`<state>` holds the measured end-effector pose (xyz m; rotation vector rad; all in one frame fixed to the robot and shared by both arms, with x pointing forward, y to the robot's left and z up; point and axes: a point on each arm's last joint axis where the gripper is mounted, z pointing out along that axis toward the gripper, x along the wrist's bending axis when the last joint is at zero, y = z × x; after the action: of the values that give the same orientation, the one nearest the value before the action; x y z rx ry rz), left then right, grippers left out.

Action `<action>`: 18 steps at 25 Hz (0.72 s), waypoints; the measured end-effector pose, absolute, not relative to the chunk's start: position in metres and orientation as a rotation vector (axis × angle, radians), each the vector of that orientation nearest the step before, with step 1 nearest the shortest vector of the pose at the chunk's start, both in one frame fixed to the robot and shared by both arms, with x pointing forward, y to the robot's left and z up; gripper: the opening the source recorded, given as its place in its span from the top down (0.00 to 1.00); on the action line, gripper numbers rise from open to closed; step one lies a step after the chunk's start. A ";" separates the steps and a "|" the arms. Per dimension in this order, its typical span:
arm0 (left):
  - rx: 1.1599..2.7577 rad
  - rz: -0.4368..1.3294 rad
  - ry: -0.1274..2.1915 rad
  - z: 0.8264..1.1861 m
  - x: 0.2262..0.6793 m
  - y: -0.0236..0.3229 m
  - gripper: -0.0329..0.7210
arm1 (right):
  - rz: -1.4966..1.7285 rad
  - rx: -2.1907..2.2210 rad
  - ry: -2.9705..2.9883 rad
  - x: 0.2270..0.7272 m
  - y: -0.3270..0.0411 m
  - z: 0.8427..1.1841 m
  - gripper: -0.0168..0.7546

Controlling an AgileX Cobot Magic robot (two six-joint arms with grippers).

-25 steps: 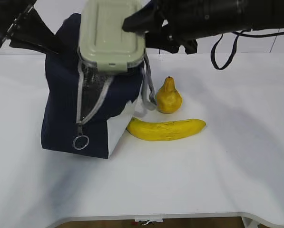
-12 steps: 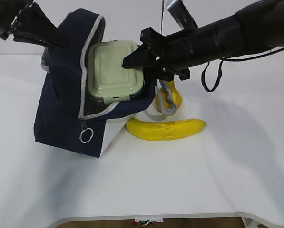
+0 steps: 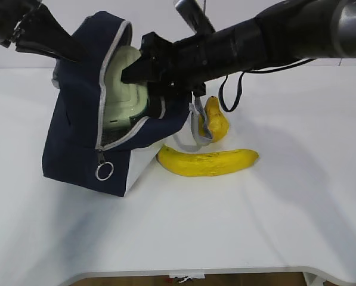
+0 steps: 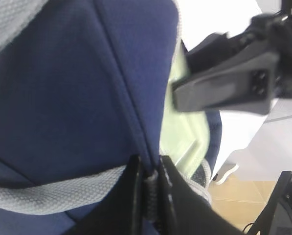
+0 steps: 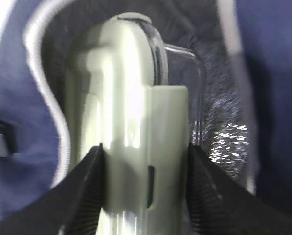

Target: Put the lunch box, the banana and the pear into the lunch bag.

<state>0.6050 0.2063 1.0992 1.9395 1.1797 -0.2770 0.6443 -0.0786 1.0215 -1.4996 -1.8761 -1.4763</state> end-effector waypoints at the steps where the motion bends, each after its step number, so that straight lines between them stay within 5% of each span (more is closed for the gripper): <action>1: 1.941 -0.276 1.180 1.099 0.605 0.206 0.93 | -1.461 -1.502 -1.875 0.647 -0.076 1.015 0.49; 18: 2.138 -0.175 1.220 1.081 0.608 0.219 0.93 | -1.361 -1.614 -1.742 0.686 -0.054 0.949 0.49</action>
<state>0.6085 0.2188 1.0808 2.1380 1.2198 -0.1746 0.6865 -0.0543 0.9490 -1.6136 -1.7418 -1.3615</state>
